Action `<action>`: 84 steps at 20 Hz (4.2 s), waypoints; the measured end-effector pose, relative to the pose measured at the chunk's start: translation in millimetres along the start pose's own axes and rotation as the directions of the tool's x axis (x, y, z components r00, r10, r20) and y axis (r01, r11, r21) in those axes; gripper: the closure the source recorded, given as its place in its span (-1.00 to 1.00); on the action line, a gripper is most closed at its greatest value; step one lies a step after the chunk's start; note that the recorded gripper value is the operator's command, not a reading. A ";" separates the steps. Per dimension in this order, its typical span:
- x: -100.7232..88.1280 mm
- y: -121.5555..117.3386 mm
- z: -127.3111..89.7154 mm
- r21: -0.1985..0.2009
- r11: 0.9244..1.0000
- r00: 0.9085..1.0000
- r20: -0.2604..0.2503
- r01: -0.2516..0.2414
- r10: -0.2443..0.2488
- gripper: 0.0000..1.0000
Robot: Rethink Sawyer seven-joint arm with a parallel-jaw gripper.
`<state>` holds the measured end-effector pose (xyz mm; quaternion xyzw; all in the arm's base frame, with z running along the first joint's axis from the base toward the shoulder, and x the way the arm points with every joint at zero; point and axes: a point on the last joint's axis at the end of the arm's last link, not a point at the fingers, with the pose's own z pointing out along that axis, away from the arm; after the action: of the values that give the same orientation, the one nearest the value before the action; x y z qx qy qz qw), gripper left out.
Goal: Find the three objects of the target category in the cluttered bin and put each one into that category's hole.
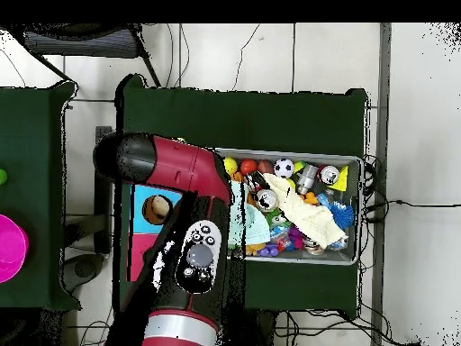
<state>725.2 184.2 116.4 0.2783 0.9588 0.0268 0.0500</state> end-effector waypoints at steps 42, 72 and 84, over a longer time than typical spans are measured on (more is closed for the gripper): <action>-3.3 -4.0 28.6 -0.108 0.987 0.992 -0.045 -0.119 0.115 1.00; 33.8 -4.0 25.2 0.018 1.000 0.988 -0.151 -0.024 0.026 1.00; 7.2 -10.7 45.1 -0.048 0.996 0.997 -0.047 -0.069 0.067 1.00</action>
<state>718.5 180.1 70.1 0.3086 0.9488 0.0586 0.0340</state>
